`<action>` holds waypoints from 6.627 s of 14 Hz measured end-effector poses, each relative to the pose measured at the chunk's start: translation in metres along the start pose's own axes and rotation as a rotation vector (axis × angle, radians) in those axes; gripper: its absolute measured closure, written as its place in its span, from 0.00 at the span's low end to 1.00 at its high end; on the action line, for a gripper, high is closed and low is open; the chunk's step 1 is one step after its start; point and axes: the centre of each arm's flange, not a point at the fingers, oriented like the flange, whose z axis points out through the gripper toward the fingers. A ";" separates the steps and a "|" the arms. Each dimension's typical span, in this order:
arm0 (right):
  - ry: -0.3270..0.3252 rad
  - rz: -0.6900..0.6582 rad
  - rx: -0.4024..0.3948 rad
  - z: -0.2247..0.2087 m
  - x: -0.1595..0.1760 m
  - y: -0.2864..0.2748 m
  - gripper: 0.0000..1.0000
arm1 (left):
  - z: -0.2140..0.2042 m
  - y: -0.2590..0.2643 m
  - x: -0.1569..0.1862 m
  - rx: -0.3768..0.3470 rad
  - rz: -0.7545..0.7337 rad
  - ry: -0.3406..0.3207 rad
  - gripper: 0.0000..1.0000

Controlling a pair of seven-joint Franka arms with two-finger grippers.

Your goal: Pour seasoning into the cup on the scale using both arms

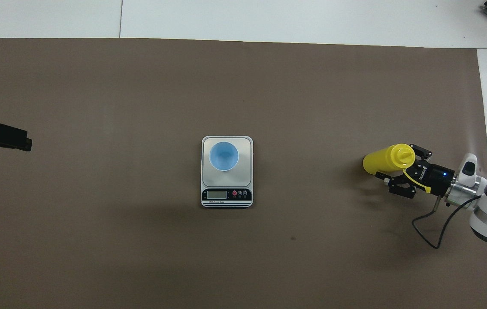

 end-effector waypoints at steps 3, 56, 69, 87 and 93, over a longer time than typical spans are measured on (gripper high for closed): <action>0.012 -0.013 0.007 0.007 0.009 0.000 0.00 | 0.000 0.000 0.000 -0.001 0.000 -0.001 0.00; -1.146 -1.111 -0.219 0.296 0.291 -0.221 0.47 | 0.000 -0.005 0.000 -0.001 -0.010 -0.001 0.00; -1.350 -1.244 -0.337 0.313 0.280 -0.262 0.47 | 0.000 -0.005 0.000 -0.001 -0.010 -0.001 0.00; -1.528 -1.159 -0.488 0.348 0.266 -0.283 0.47 | 0.000 -0.005 0.000 -0.001 -0.010 -0.001 0.00; -1.532 -1.153 -0.486 0.351 0.261 -0.280 0.47 | 0.000 -0.005 0.000 -0.001 -0.010 -0.001 0.00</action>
